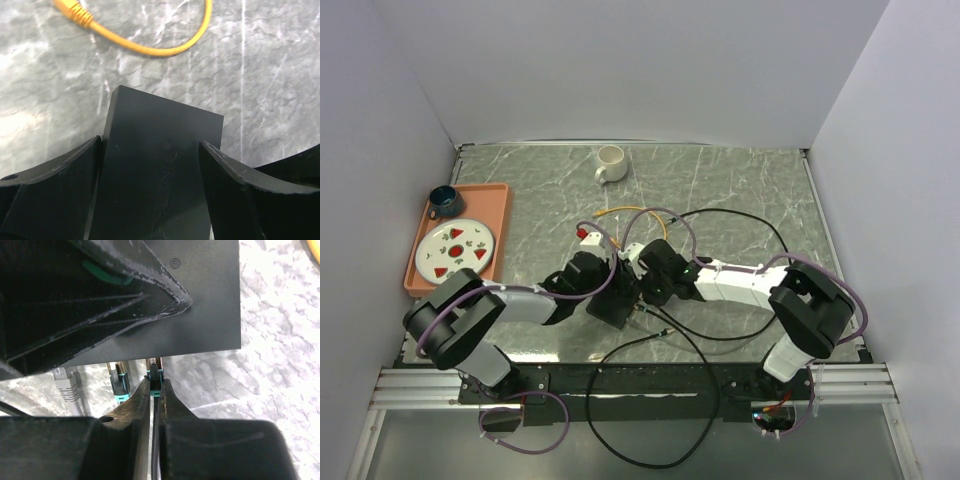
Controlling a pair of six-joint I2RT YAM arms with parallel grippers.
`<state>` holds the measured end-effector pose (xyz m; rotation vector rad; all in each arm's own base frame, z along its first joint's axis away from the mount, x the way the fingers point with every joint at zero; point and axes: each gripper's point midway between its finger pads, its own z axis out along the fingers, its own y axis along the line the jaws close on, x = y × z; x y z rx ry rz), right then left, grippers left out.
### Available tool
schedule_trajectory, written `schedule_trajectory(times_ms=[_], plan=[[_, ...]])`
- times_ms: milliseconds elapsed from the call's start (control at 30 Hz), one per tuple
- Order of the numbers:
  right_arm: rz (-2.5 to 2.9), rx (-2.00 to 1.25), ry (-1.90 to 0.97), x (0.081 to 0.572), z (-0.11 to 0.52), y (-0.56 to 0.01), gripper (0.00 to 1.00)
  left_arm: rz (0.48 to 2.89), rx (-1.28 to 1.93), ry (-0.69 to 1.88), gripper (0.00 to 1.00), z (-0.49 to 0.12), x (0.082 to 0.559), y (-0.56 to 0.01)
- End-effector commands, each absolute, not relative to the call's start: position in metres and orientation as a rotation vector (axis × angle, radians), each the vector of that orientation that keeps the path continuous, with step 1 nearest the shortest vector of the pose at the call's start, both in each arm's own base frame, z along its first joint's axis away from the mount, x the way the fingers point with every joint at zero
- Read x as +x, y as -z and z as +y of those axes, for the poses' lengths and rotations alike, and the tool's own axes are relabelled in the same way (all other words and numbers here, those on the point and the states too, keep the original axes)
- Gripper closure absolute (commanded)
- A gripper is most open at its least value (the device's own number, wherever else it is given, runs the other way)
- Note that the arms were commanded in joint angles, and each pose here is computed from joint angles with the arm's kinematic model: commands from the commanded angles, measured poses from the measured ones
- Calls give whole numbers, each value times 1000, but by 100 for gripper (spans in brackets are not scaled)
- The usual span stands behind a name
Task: Insert the plug into the switch port
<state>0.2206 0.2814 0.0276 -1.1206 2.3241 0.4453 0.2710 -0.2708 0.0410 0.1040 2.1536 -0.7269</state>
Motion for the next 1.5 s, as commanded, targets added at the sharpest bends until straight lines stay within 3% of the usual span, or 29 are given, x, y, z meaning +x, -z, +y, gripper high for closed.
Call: schedule_trajectory(times_ms=[0, 300, 733, 1233, 1467], plan=[[1826, -851, -595, 291, 350, -144, 85, 2296, 177, 972, 18, -305, 221, -50], [1864, -862, -546, 285, 335, -137, 57, 2305, 35, 761, 7, -264, 253, -54], [1880, -791, -430, 289, 308, -142, 29, 2204, -66, 658, 4, -221, 282, -90], [1922, -763, -411, 318, 317, -144, 27, 2142, -74, 705, 5, -199, 310, -119], [1973, -786, -432, 354, 339, -142, 30, 2121, -100, 756, 5, -186, 309, -127]])
